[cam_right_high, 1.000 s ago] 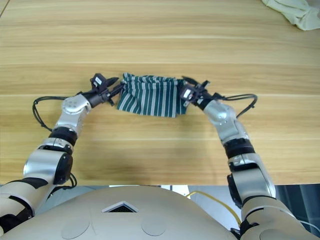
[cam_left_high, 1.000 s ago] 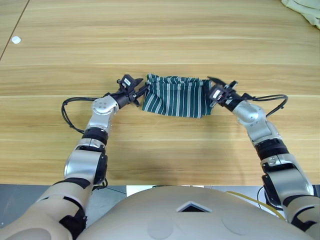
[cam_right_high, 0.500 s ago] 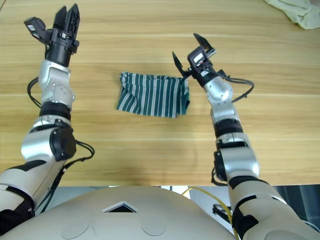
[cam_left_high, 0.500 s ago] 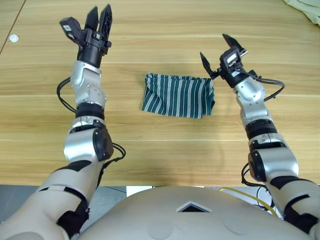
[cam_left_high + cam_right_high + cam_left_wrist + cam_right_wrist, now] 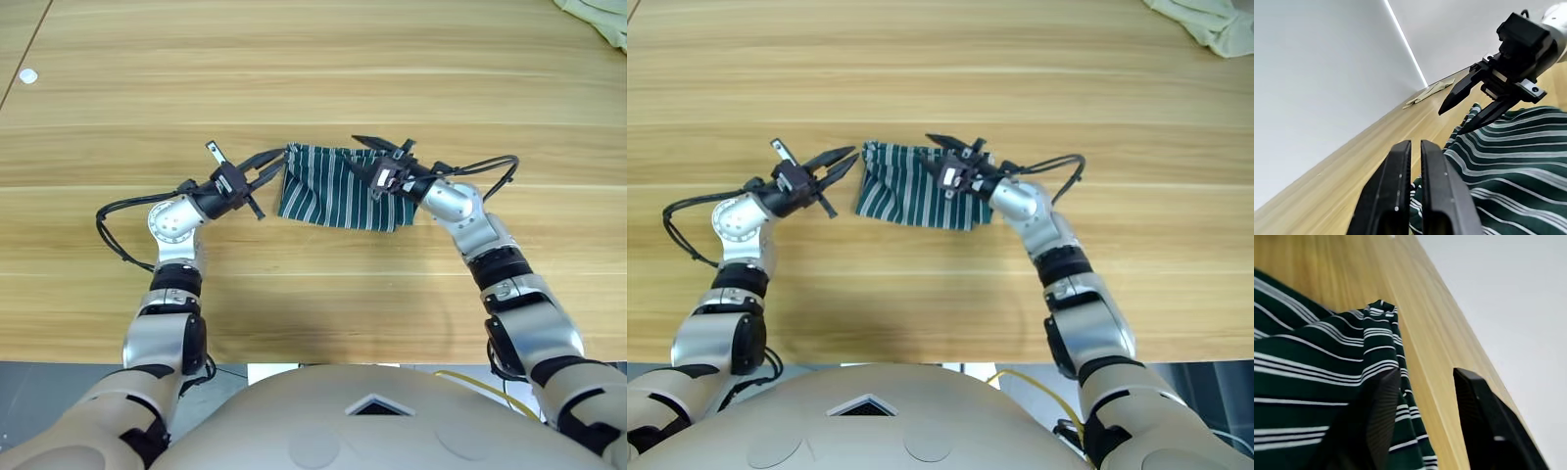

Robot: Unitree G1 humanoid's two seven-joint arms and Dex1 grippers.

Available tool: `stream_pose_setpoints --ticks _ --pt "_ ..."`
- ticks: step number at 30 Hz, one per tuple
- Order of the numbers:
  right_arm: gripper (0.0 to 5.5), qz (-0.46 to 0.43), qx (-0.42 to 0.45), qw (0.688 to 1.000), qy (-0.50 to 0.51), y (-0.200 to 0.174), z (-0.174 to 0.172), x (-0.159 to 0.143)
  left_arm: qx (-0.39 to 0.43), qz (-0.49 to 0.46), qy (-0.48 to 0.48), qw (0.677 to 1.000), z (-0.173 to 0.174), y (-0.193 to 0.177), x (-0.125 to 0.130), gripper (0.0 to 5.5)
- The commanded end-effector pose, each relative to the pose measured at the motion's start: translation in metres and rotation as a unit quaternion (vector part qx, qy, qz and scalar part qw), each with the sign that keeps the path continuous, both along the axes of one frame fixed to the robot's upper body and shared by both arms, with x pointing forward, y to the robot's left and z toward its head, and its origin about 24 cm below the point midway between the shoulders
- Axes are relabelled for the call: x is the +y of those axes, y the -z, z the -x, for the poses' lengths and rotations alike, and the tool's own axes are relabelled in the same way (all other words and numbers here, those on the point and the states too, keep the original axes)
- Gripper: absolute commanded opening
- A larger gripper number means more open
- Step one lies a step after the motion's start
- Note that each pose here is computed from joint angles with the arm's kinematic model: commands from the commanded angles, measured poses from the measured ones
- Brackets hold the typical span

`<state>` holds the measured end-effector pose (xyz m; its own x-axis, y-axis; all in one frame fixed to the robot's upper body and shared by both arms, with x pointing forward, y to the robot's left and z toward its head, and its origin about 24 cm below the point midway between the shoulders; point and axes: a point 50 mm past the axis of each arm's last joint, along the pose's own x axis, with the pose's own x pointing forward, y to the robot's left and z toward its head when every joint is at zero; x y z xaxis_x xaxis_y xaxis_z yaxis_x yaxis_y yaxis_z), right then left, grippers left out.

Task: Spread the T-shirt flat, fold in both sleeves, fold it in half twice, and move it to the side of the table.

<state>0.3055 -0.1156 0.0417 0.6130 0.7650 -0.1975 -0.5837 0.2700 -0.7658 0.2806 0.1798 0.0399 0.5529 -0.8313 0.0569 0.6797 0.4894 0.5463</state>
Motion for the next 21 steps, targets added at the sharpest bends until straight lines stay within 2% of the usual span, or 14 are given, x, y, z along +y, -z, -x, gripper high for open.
stream_pose_setpoints --ticks 1,7,9,15,21 --pt "1.28 0.060 -0.013 0.998 -0.026 0.001 -0.005 0.011 -0.018 -0.084 0.014 0.996 -0.001 0.004 -0.001 0.00" --pt "0.22 0.091 -0.022 0.994 -0.057 0.001 -0.009 0.026 -0.027 -0.130 0.042 0.990 0.002 0.012 -0.009 0.00" --pt "0.01 0.091 -0.027 0.994 -0.061 -0.003 -0.010 0.027 -0.026 -0.141 0.058 0.988 0.004 0.014 -0.011 0.00" --pt "0.01 0.098 -0.033 0.992 -0.067 -0.008 -0.015 0.031 -0.026 -0.200 0.077 0.976 -0.001 0.014 -0.008 0.00" --pt "0.01 0.135 -0.028 0.987 -0.078 -0.007 -0.018 0.033 -0.062 -0.271 0.084 0.957 -0.015 -0.003 -0.001 0.00"
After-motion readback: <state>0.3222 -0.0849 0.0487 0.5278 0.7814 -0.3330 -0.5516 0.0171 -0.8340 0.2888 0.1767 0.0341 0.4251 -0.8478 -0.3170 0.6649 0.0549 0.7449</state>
